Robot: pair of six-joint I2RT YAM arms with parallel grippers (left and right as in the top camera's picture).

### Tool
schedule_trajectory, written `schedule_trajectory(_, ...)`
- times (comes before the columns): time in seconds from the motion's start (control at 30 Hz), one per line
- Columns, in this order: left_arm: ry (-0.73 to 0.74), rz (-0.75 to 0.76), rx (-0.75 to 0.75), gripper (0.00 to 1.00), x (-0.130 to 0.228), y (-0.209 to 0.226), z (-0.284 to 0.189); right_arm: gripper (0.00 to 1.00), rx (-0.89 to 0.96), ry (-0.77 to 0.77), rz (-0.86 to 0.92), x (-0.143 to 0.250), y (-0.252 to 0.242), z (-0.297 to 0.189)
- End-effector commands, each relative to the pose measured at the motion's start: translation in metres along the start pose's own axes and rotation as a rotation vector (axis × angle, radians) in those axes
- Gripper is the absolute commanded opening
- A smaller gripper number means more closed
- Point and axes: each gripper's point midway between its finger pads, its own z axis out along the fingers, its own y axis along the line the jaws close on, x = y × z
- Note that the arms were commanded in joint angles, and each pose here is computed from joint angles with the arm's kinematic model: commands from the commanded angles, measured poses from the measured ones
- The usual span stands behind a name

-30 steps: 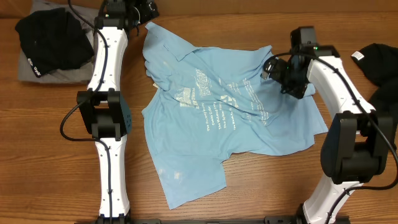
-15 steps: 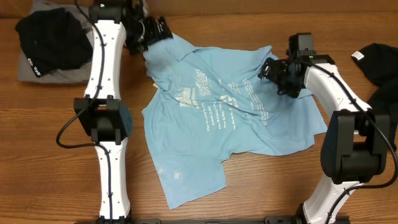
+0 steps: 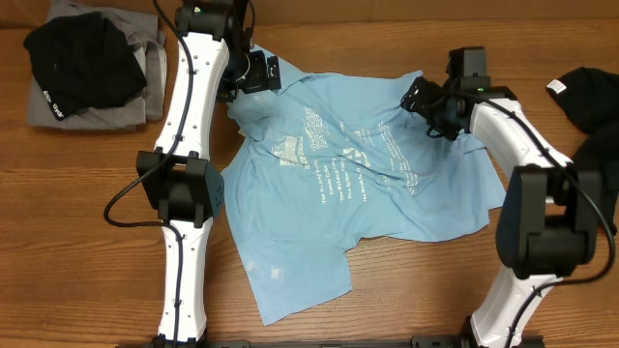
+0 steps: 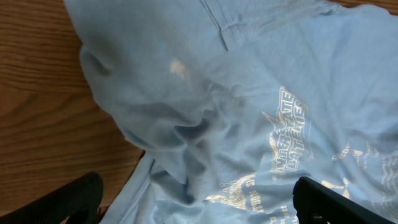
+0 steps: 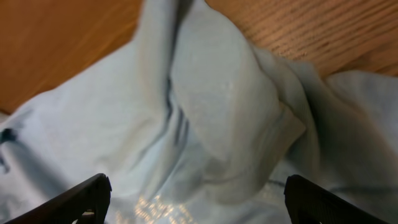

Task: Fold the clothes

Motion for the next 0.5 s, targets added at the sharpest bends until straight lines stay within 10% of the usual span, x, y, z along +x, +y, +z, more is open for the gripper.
schedule_trajectory(0.0,-0.047,0.021,-0.017,1.0,-0.006,0.003,-0.016,0.9,0.032,0.02,0.023,0.006,-0.01,0.02)
schedule_trajectory(0.47,-0.052,0.022,-0.015,1.0,-0.008,0.003,-0.016,0.5,0.062,-0.05,0.018,-0.009,-0.015,0.022)
